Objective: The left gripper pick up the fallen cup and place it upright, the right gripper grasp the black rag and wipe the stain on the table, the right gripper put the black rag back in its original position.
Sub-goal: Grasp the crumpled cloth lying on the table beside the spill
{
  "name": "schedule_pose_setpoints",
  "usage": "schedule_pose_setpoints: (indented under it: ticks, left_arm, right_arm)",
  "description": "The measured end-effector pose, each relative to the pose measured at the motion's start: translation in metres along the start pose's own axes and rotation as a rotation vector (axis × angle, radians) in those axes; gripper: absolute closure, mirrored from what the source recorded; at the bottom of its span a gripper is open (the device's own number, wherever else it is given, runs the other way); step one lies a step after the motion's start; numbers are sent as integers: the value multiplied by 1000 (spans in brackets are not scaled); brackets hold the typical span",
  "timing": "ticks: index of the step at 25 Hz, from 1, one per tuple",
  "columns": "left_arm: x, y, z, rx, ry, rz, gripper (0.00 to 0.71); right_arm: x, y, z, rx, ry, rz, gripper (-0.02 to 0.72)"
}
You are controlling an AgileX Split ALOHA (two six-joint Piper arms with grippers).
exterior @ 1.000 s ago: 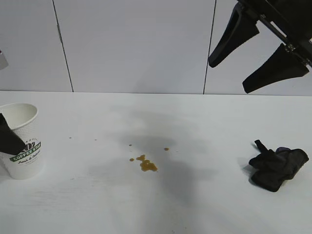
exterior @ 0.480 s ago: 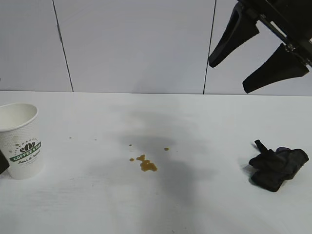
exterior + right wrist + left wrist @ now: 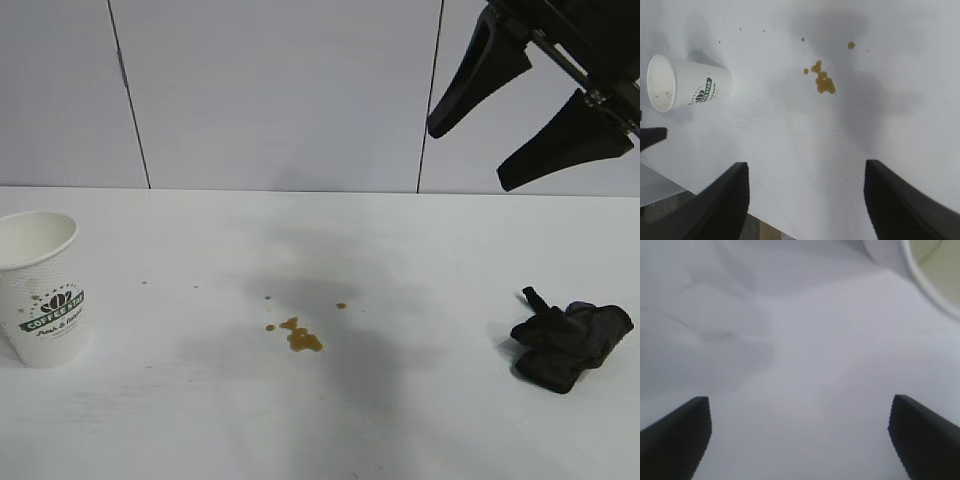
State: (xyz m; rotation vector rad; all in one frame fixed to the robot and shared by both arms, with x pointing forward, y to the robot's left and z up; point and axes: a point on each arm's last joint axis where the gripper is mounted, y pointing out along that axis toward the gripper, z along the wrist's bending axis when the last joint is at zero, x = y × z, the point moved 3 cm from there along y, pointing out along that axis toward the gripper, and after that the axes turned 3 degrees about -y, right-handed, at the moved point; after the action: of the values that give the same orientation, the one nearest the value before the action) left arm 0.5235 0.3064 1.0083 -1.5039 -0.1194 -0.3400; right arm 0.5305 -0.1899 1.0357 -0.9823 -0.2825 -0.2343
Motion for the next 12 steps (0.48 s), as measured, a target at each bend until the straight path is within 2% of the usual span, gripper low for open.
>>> schedule_pose_setpoints:
  ticks: [2, 6, 9, 12]
  left_arm:
    - [8, -44, 7, 56, -52, -132, 16]
    - [0, -127, 22, 177, -183, -355, 16]
    - [-24, -189, 23, 200, -252, -556, 16]
    - [-66, -245, 17, 201, -279, -782, 16]
  right_arm:
    - [0, 0, 0, 0, 0, 0, 252]
    - [0, 0, 0, 0, -1, 0, 252]
    - [1, 0, 0, -1, -1, -4, 252]
    - [1, 0, 0, -2, -1, -12, 252]
